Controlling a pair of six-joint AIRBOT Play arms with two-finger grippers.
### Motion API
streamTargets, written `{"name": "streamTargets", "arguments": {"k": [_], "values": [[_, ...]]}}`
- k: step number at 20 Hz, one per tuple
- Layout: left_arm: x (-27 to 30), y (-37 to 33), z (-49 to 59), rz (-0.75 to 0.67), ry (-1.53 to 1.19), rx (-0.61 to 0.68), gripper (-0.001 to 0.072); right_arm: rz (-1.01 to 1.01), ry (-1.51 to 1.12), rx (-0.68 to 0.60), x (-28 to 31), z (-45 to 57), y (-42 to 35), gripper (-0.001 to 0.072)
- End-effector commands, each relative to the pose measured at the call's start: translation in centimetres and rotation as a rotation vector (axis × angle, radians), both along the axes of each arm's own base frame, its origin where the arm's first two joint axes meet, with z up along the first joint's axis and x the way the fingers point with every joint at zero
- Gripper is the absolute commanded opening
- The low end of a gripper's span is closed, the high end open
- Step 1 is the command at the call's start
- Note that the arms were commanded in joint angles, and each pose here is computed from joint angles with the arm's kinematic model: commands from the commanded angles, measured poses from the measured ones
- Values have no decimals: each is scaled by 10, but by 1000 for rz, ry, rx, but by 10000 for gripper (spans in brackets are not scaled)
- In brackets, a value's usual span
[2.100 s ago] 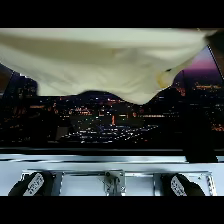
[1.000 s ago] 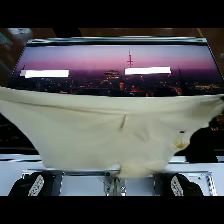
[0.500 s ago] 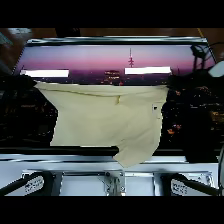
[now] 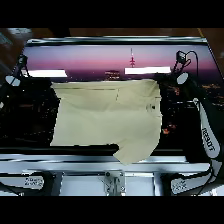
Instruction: Fold the shirts.
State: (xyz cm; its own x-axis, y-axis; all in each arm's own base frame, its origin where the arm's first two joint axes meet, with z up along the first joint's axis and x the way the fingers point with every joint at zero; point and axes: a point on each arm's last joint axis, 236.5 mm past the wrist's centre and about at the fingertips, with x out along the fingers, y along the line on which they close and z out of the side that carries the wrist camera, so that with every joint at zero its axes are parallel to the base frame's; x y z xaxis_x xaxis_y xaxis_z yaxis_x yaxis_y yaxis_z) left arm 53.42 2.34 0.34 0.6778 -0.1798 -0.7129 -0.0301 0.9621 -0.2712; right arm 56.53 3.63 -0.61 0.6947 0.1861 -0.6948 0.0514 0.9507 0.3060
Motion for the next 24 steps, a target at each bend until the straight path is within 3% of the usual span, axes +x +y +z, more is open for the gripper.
{"name": "streamTargets", "arguments": {"k": [1, 6, 10, 15, 21, 22, 23, 24], "values": [[21, -19, -22, -13, -40, 34, 36, -21, -5, 6, 8, -15, -1, 61], [14, -40, -47, -115, 10, 79, 37, -6, 83, 35, -8, -27, 6, 61], [-29, -22, -72, -226, 214, 148, 37, 101, 335, -11, -68, -45, 5, 61], [-90, -6, -90, -277, 464, 72, 36, 153, 657, -91, -144, -65, -12, 61], [-102, -16, -94, -238, 534, -5, 38, 128, 705, -43, -144, -90, -1, 61], [-106, -20, -95, -246, 552, -26, 70, 128, 702, -29, -143, -90, 2, 97], [-108, -22, -94, -249, 556, -41, 136, 128, 697, -20, -142, -88, 3, 270], [-112, -23, -90, -266, 569, -49, 254, 131, 685, -19, -138, -83, 4, 528]]}}
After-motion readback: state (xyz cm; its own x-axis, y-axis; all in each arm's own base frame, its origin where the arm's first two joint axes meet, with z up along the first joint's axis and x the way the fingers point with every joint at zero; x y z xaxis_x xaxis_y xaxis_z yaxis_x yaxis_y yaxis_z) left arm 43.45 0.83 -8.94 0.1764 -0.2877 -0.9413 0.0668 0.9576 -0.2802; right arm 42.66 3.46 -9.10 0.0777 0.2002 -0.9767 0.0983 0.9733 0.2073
